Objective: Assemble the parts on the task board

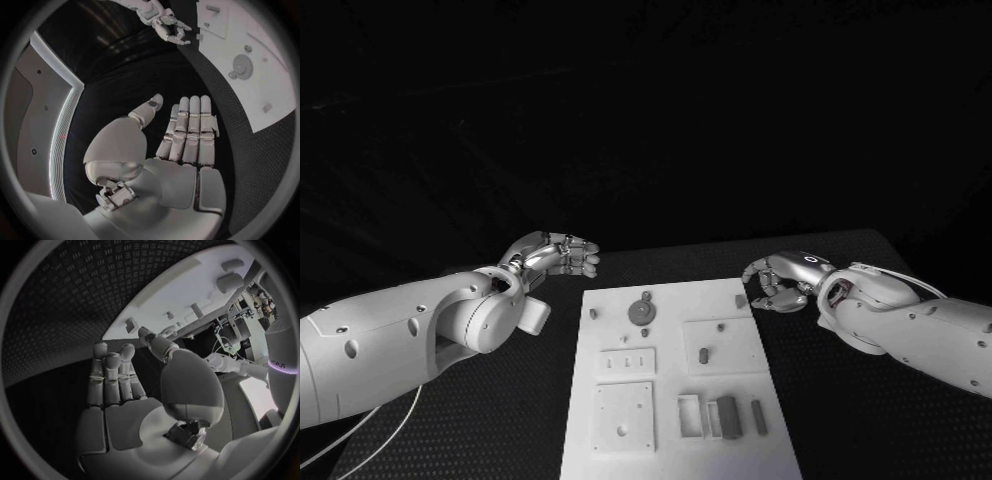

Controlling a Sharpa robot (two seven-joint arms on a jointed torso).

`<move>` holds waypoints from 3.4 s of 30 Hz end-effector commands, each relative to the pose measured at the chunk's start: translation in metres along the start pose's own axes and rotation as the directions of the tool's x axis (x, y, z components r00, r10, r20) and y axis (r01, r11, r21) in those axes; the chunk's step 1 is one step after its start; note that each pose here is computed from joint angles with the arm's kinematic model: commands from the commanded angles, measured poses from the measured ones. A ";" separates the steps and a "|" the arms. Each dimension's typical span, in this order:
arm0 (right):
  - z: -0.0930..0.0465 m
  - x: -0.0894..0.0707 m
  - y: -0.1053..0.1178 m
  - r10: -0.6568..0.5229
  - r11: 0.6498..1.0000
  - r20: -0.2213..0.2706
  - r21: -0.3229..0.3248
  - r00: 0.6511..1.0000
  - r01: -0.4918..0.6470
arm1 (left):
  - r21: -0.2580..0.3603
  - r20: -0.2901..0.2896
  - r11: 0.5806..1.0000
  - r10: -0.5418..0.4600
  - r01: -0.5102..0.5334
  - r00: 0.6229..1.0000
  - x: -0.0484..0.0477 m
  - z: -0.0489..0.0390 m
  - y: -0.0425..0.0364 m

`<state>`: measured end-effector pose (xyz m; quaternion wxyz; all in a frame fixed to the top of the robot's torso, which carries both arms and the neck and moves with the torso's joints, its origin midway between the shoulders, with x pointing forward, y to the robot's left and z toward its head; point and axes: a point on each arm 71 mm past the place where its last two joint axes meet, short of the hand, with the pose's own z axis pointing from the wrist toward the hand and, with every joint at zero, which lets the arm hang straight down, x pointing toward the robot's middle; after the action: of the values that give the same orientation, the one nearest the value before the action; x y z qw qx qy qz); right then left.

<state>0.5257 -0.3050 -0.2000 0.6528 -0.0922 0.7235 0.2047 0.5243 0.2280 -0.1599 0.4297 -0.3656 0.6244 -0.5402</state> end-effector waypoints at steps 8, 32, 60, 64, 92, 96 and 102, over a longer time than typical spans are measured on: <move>0.009 0.016 0.007 -0.003 0.999 -0.023 -0.032 1.000 0.002 | 0.013 -0.019 1.000 -0.009 0.010 1.000 0.0026 0.0007 -0.0002; 0.014 0.030 0.001 0.047 0.999 -0.032 0.003 0.998 -0.047 | 0.007 -0.020 1.000 -0.010 0.010 1.000 0.0028 0.0006 0.0005; 0.018 0.035 0.002 0.056 0.998 -0.044 0.018 0.997 -0.055 | 0.002 -0.014 1.000 -0.008 0.008 1.000 0.0018 0.0006 0.0009; 0.018 0.036 0.003 0.049 0.999 -0.048 0.017 0.998 -0.048 | 0.002 -0.015 1.000 -0.008 0.008 1.000 0.0021 0.0009 0.0009; 0.018 0.037 0.004 0.027 1.000 -0.016 0.015 0.999 -0.027 | 0.002 -0.028 1.000 -0.009 0.009 1.000 0.0015 0.0006 0.0012; 0.018 0.037 0.005 0.036 0.999 -0.004 0.017 0.999 -0.036 | 0.001 -0.033 1.000 -0.007 0.007 0.999 0.0019 0.0006 0.0013; 0.019 0.036 0.006 0.051 0.998 0.001 0.022 0.999 -0.051 | -0.002 -0.041 1.000 0.007 -0.007 0.999 0.0022 0.0005 0.0016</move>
<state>0.5354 -0.2880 -0.2367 0.6443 -0.0748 0.7316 0.2098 0.5247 0.2285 -0.1625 0.4239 -0.3638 0.6292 -0.5404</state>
